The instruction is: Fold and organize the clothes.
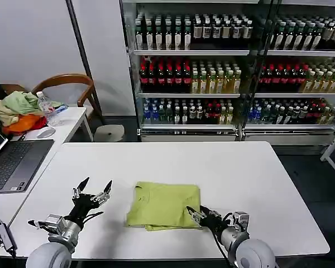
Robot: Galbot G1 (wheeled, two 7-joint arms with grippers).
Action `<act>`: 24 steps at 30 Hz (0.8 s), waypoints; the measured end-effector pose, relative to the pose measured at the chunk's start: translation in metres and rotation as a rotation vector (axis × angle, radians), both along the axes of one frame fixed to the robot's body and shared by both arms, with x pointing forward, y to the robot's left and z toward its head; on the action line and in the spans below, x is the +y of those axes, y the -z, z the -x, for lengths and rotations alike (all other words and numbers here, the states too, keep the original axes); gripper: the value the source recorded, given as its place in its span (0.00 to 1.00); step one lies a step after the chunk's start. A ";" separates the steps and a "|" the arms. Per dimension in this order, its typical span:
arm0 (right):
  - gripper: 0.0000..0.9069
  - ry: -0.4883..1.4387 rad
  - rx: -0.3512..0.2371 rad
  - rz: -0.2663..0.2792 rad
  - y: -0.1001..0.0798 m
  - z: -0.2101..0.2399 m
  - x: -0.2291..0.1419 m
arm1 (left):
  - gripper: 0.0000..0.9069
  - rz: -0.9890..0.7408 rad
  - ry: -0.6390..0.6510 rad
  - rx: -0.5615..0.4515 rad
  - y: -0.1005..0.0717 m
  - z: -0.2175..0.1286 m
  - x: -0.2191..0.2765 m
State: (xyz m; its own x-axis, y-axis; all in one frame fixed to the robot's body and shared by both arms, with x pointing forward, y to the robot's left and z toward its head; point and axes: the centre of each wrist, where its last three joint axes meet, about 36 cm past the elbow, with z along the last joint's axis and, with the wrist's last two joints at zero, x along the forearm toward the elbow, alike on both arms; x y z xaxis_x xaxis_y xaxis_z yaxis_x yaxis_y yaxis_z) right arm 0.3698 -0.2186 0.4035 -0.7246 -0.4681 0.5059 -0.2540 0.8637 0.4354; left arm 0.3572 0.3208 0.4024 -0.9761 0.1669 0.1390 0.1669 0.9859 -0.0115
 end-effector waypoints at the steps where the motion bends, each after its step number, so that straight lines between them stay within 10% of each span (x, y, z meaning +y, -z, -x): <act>1: 0.00 -0.001 0.002 -0.003 0.000 0.000 0.000 | 1.00 0.000 0.000 0.001 0.001 0.001 0.000; 24: 0.00 0.003 -0.077 0.029 0.003 -0.022 0.010 | 1.00 -0.010 -0.009 0.012 0.003 0.007 0.003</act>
State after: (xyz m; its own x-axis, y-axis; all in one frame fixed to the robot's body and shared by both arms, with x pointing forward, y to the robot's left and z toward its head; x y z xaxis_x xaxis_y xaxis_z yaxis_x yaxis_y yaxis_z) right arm 0.3915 -0.2090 0.4002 -0.7631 -0.4523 0.4616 -0.2836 0.8762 0.3897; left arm 0.3506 0.3242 0.3994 -0.9759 0.1567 0.1521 0.1580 0.9874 -0.0039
